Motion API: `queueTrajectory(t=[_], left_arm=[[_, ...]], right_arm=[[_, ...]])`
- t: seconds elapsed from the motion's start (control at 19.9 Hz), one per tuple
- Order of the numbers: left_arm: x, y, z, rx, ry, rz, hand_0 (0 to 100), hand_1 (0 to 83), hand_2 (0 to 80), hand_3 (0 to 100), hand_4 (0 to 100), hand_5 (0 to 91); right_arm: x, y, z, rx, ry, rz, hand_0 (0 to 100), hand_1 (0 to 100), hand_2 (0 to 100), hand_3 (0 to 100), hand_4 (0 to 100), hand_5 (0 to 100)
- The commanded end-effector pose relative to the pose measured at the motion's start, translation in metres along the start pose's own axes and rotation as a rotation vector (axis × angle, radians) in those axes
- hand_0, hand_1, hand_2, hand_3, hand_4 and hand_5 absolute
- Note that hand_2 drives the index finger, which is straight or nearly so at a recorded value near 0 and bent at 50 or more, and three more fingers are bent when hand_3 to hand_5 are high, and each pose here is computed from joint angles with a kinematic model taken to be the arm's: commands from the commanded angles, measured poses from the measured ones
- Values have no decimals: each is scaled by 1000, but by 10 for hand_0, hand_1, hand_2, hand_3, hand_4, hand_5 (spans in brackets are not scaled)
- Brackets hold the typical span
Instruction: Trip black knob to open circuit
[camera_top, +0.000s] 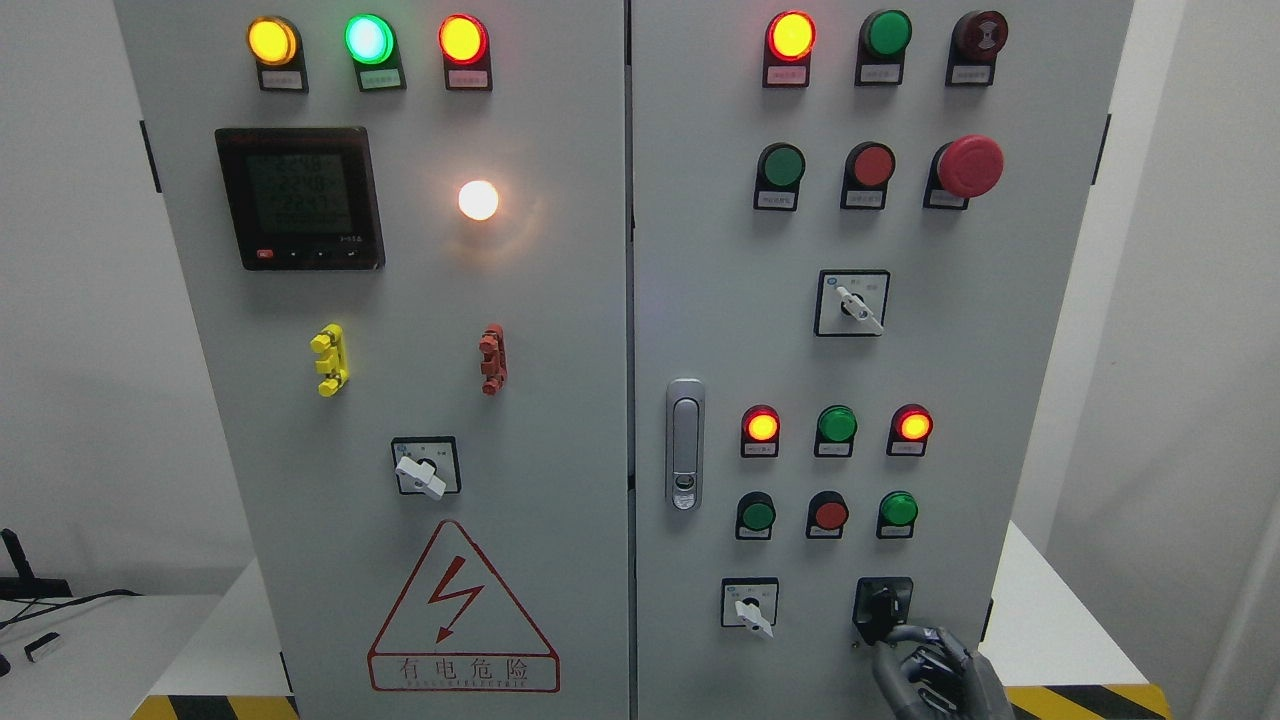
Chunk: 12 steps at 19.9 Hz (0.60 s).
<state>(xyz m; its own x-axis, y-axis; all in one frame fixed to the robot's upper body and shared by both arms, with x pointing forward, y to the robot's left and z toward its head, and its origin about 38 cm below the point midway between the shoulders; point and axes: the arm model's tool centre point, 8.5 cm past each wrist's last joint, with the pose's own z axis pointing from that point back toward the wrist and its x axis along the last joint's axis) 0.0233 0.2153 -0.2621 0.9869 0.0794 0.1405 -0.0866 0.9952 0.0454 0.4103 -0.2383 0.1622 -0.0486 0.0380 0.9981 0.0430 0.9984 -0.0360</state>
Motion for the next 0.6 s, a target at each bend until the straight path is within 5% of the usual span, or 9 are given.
queueTrajectory(t=[0.0, 0.55], left_arm=[[0, -1, 0, -7, -2, -30, 120, 389, 0, 0, 0, 0], [0, 0, 0, -5, -3, -30, 120, 389, 0, 0, 0, 0]], right_arm=[[0, 27, 0, 50, 12, -41, 545, 774, 448, 825, 751, 761], [0, 34, -2, 80, 27, -80, 544, 777, 450, 822, 751, 754]])
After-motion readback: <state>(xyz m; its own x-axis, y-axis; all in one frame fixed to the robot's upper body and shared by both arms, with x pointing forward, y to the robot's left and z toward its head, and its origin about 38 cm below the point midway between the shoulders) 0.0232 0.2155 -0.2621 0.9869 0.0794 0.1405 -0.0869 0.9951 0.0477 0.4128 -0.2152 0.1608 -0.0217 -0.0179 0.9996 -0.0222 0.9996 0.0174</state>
